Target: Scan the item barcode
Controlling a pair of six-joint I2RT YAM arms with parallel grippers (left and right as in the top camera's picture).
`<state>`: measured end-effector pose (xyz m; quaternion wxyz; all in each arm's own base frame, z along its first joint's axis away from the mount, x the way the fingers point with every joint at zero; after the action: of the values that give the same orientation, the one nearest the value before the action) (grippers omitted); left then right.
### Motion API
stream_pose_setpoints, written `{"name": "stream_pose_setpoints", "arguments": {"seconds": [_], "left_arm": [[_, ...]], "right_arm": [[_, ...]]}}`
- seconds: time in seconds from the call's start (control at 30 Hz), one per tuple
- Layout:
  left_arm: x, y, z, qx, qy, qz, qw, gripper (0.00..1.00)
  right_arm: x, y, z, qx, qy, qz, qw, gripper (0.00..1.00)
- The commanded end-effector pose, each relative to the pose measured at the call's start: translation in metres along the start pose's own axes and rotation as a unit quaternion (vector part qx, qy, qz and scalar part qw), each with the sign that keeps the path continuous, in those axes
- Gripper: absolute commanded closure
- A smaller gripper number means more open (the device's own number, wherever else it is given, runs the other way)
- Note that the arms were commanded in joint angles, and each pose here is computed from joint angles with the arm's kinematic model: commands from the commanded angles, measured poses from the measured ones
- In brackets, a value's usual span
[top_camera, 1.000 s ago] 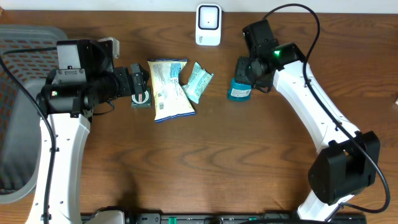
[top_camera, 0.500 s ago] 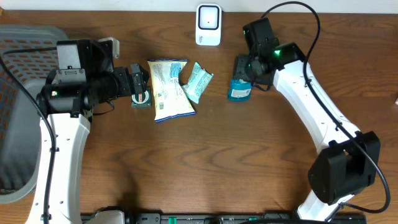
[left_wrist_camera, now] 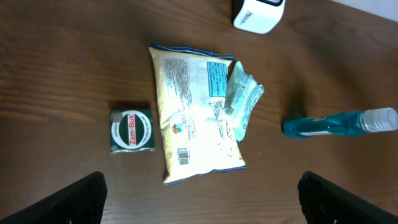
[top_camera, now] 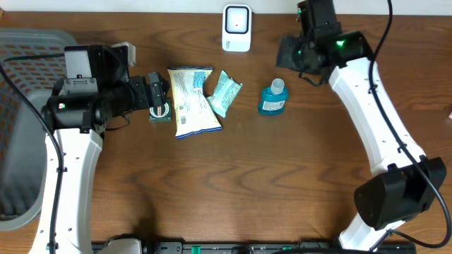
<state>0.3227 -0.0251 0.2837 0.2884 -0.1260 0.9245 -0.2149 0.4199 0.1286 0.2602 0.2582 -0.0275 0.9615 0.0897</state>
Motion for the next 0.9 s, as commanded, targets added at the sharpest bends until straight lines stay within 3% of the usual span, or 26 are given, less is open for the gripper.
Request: {"name": "stream_pose_setpoints", "arguments": {"seconds": [0.0, 0.13, 0.27, 0.47, 0.87], "left_arm": [[-0.001, 0.000, 0.001, -0.003, -0.001, 0.008, 1.000, 0.02], [-0.001, 0.000, 0.001, -0.003, -0.001, 0.009, 1.000, 0.02], [-0.001, 0.000, 0.001, -0.003, -0.001, 0.008, 1.000, 0.03], [-0.001, 0.000, 0.001, -0.003, -0.001, 0.009, 1.000, 0.02], [-0.001, 0.000, 0.001, -0.003, -0.001, 0.009, 1.000, 0.02]], "right_arm": [[0.009, 0.014, -0.004, -0.055, 0.025, -0.101, 0.993, 0.39], [0.028, 0.016, -0.006, -0.059, 0.066, -0.220, 0.972, 0.34], [0.041, 0.017, -0.008, -0.065, 0.097, -0.275, 0.954, 0.28], [0.044, 0.016, -0.008, -0.065, 0.104, -0.275, 0.954, 0.22], [0.056, 0.013, 0.015, -0.057, 0.120, -0.205, 0.970, 0.27]]}}
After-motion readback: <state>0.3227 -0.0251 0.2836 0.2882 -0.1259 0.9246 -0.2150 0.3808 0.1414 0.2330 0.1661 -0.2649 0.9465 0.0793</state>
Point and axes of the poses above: each gripper's point midway between its finger pads, its own z axis out along the fingers, its own y axis along the line the jaws close on, x = y × z, the point moved 6 cm from there along -z, back along the fingers, and after that the axes turned 11 degrees about -z, right-handed, at the moved point
